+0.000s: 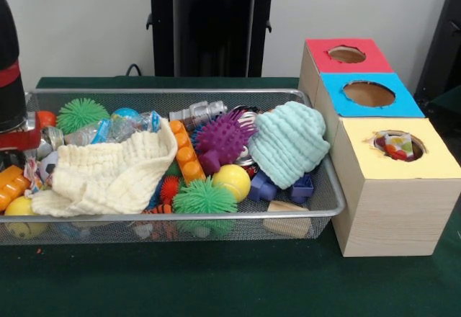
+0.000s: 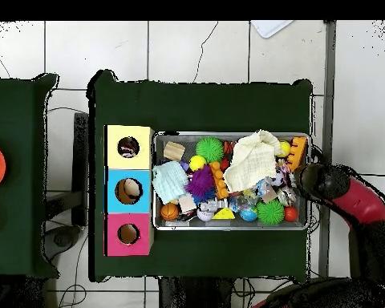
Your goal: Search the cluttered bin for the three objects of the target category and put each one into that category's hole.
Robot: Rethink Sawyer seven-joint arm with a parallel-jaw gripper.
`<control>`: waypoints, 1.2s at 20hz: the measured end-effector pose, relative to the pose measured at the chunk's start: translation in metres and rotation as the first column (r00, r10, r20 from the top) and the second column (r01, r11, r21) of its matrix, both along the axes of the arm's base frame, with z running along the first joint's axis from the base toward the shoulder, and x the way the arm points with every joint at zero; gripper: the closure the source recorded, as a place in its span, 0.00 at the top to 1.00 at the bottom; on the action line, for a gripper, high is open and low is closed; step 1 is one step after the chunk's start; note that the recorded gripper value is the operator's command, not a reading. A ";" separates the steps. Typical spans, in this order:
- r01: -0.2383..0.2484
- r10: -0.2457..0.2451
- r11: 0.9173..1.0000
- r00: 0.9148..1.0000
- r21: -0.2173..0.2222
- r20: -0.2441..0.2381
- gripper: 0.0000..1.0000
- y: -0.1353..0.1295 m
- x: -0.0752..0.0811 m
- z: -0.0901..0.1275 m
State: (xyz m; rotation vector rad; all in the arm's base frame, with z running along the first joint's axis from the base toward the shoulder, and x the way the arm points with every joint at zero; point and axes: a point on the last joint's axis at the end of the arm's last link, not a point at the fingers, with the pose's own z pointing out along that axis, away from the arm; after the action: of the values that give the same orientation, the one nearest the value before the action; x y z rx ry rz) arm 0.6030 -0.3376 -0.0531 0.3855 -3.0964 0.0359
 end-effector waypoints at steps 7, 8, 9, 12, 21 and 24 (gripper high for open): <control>-0.011 0.011 1.000 1.000 -0.018 -0.004 0.00 0.003 -0.001 0.015; -0.016 0.016 1.000 1.000 -0.024 -0.006 0.00 0.004 -0.001 0.021; -0.025 0.025 0.999 1.000 -0.036 -0.005 0.00 0.007 0.000 0.033; -0.037 0.037 0.998 0.999 -0.054 -0.002 1.00 0.011 0.002 0.050; -0.047 0.050 0.995 0.998 -0.086 0.031 1.00 0.013 0.016 0.084; -0.044 0.046 0.995 0.998 -0.086 0.032 1.00 0.011 0.015 0.085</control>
State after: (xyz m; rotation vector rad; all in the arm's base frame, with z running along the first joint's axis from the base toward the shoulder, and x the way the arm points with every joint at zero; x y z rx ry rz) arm 0.6182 -0.3267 0.0314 0.4562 -3.1061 0.1764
